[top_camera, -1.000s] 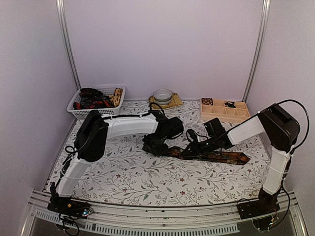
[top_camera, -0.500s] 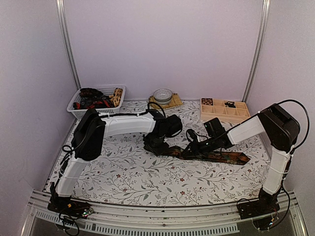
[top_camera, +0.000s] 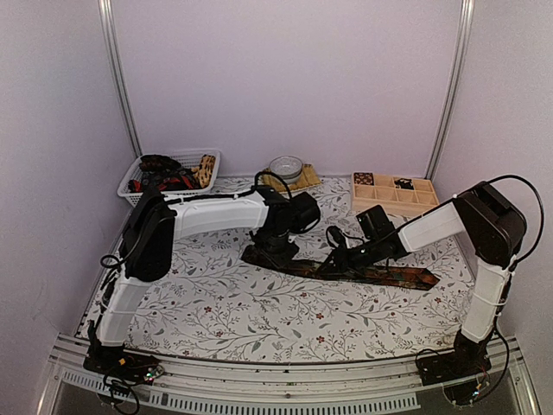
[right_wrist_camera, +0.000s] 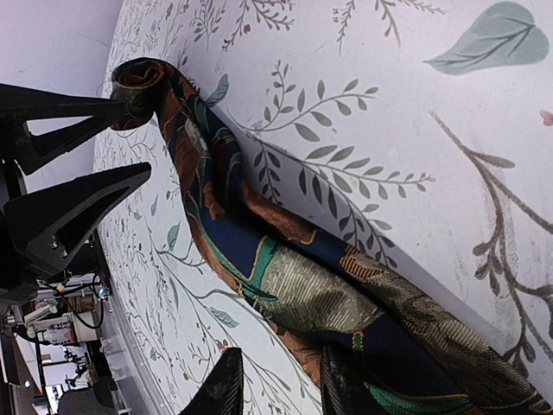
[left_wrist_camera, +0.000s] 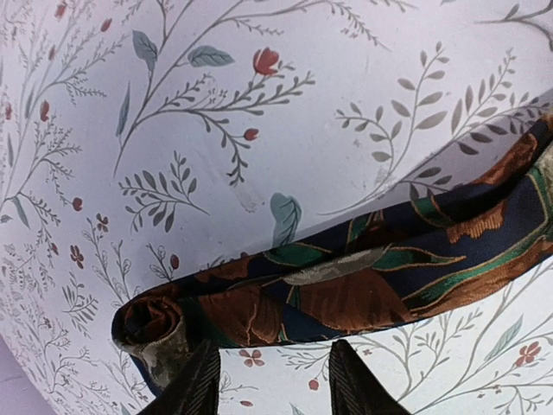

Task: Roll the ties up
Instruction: Roll the tie at the center of the board.

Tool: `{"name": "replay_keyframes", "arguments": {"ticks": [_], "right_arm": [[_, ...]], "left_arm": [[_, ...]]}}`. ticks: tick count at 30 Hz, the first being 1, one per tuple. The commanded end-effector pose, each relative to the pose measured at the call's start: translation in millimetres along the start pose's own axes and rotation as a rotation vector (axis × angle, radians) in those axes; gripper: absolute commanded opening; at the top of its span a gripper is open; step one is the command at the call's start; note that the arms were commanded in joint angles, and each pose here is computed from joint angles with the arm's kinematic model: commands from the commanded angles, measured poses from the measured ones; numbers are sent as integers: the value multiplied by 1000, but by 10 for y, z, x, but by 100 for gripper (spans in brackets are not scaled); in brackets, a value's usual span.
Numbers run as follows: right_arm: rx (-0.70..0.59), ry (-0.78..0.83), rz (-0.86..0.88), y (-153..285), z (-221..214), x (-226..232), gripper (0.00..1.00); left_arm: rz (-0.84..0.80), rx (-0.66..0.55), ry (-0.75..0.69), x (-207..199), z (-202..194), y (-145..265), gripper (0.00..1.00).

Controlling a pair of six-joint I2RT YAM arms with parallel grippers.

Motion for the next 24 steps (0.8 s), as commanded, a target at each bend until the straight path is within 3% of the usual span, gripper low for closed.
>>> {"name": "replay_keyframes", "arguments": {"ticks": [1,7,12,18,24], "right_arm": [[-54,47,-37,209,178,155,31],[-70,63,-36,275,255,238,31],[-94,86,-18,363,327,361,37],[-153,131,-3,571,519,615,42],[-171,155,26,583,751,868,44]], "left_arm": [[3,-26,16,147,52,135,43],[-35,-93,33,160,169,319,44],[-138,-206,102,236,327,649,59],[-380,-337,288,594,414,1010,72],[-542,-334,482,1018,136,831,74]]}}
Point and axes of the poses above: each gripper's point midway between its finger pads, its own y axis back along the fingers, its own x axis along the line the jaws close on, z = x × y, the point moved 2 cm from there along y, back along the fingers, and after that the axes turned 7 degrees about y, right-handed, at the moved point
